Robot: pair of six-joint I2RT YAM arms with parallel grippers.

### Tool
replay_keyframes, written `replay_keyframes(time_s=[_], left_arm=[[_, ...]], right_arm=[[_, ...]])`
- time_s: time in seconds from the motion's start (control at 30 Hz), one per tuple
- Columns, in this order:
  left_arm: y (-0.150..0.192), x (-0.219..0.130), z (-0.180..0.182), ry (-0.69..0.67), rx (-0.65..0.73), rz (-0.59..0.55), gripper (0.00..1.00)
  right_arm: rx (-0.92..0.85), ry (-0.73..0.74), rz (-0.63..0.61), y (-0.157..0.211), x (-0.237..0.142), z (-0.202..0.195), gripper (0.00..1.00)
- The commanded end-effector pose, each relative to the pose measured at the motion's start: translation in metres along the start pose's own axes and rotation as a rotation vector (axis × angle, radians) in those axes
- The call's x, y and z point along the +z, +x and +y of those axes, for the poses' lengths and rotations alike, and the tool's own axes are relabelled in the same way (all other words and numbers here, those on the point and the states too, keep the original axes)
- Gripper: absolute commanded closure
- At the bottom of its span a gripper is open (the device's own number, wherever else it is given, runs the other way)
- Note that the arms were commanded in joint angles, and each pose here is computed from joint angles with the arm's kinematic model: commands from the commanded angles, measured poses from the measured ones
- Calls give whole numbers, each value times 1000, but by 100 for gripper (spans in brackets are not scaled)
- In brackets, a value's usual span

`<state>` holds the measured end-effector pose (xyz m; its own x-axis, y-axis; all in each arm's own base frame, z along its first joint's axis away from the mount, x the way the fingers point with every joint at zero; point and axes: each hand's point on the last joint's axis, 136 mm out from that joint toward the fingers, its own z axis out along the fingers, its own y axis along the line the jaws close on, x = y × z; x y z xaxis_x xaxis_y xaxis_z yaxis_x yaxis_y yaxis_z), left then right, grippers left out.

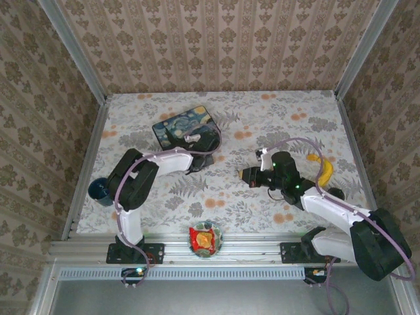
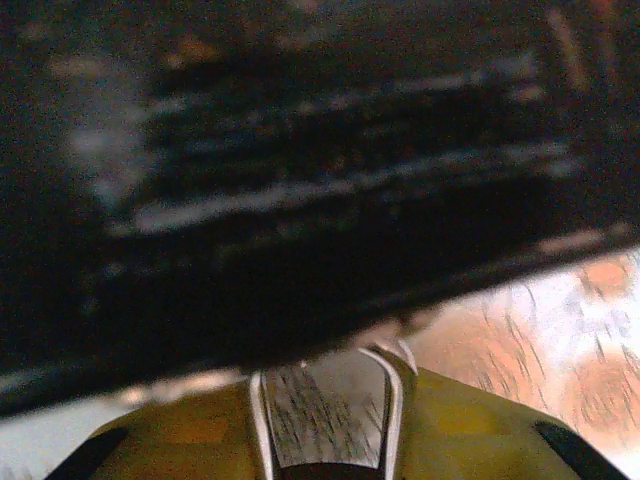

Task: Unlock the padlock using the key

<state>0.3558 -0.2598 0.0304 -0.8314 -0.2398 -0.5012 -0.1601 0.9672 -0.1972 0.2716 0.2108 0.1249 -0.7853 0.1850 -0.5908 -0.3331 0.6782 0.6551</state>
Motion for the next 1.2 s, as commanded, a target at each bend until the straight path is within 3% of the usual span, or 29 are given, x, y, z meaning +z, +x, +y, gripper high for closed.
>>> replay_keyframes(time_s=[0.0,0.43,1.17], left_arm=[[7,-18,-10,57,-74,15,100],[59,-40,-49,229,-159,66,100],[67,-43,-64,350,-269,174,100]], right_arm=[[27,49,-45,0,-9,-10,100],[38,131,-82,39,-37,-38,100],[-136,195,-118,65,-22,-48,100]])
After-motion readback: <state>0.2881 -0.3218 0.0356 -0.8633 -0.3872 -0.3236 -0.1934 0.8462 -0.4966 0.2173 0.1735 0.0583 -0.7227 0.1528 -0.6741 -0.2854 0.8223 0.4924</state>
